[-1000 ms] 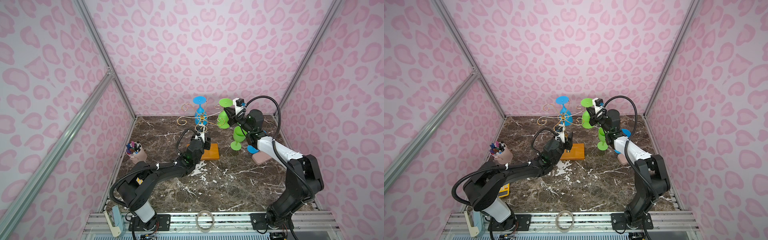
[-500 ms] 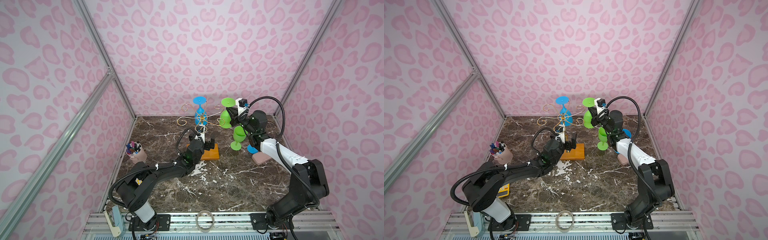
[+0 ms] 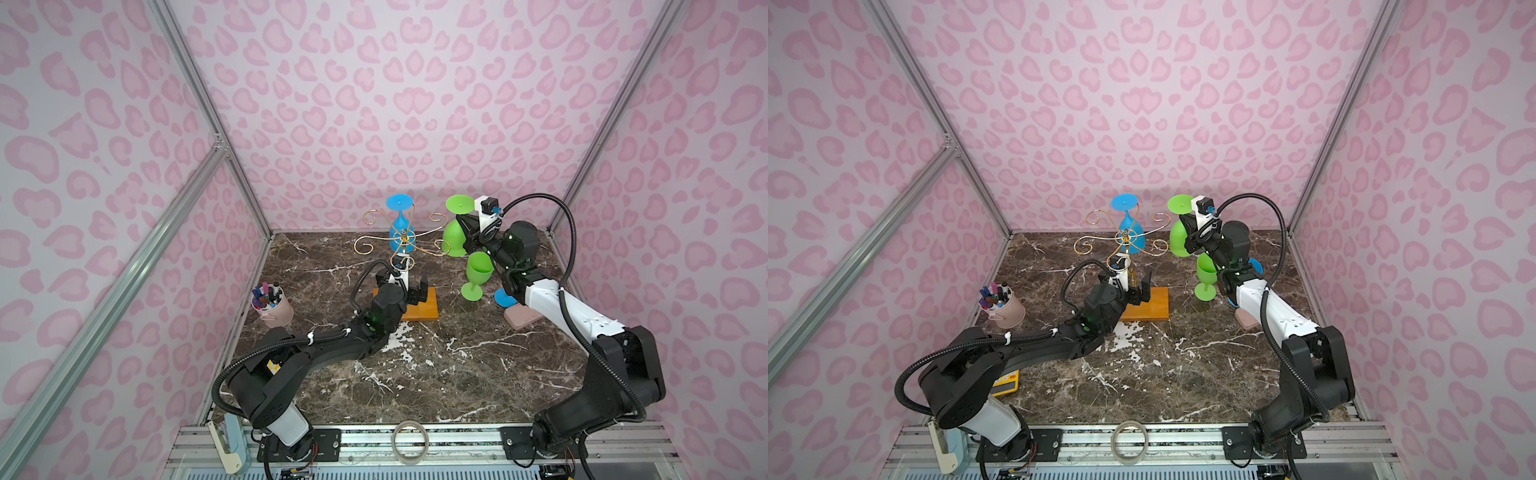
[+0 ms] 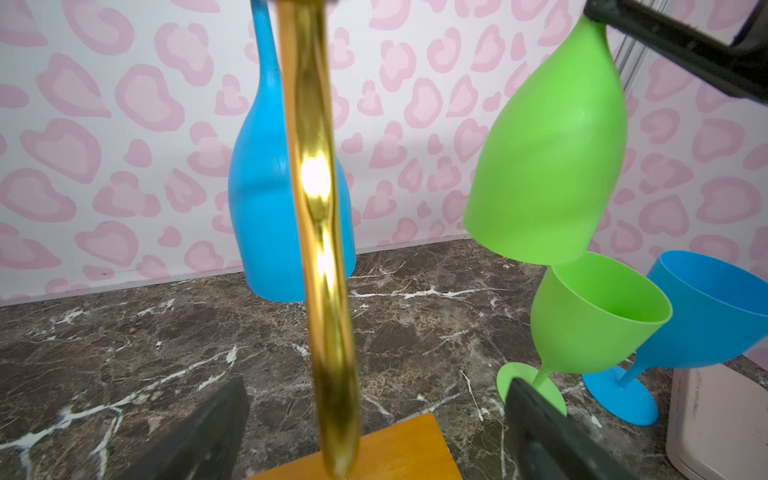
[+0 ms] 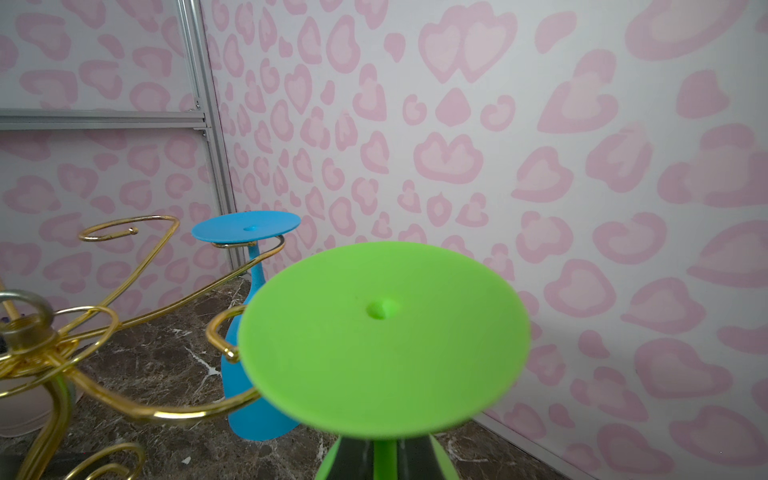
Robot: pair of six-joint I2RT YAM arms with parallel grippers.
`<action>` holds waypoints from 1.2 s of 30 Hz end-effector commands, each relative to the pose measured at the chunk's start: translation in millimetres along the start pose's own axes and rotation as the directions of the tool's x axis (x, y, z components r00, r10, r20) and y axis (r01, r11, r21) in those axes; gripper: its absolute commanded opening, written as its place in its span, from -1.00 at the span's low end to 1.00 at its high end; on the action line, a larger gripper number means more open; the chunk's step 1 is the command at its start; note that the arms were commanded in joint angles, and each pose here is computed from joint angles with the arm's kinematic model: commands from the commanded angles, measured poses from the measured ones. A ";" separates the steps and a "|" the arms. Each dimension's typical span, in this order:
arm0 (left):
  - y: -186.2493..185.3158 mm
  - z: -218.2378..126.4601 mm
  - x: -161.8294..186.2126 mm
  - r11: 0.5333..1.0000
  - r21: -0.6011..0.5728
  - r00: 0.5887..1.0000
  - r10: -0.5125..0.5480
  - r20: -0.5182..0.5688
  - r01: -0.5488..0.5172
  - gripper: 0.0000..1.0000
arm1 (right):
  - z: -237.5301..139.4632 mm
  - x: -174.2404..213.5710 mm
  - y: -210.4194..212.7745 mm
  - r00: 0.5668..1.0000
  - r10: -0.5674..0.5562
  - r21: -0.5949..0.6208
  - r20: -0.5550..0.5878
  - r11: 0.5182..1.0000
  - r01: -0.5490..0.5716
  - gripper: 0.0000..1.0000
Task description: Take the wine glass off the wine glass rack
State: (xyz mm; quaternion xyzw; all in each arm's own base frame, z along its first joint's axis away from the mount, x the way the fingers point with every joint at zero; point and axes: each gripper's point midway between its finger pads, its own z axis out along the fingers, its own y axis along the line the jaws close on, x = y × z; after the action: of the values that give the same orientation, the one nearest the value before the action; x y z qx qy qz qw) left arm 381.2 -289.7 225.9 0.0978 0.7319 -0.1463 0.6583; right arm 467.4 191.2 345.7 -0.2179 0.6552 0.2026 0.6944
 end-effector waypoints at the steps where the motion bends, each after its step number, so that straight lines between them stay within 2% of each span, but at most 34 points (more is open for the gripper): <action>1: -1.0 -6.5 -26.3 1.000 0.003 0.995 -0.031 0.091 0.031 0.95 | -2.1 -1.6 -0.4 1.000 -0.015 0.005 0.010 1.000 0.015 -1.00; 11: -1.0 -15.2 -27.2 1.000 0.001 0.995 -0.026 0.099 0.026 0.95 | -9.7 -2.1 -5.6 1.000 -0.015 0.027 0.006 1.000 0.015 -1.00; 36: 0.9 -9.8 4.5 1.000 -0.014 1.000 -0.021 0.008 0.021 0.95 | -15.0 0.5 -8.2 1.000 -0.027 0.036 -0.012 0.999 0.027 -1.00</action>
State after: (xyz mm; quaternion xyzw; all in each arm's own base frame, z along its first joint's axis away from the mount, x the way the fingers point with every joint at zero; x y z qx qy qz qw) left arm 370.4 -286.5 220.1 0.0948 0.7357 -0.1445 0.6549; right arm 456.8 176.5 347.1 -0.2155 0.6598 0.1841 0.6959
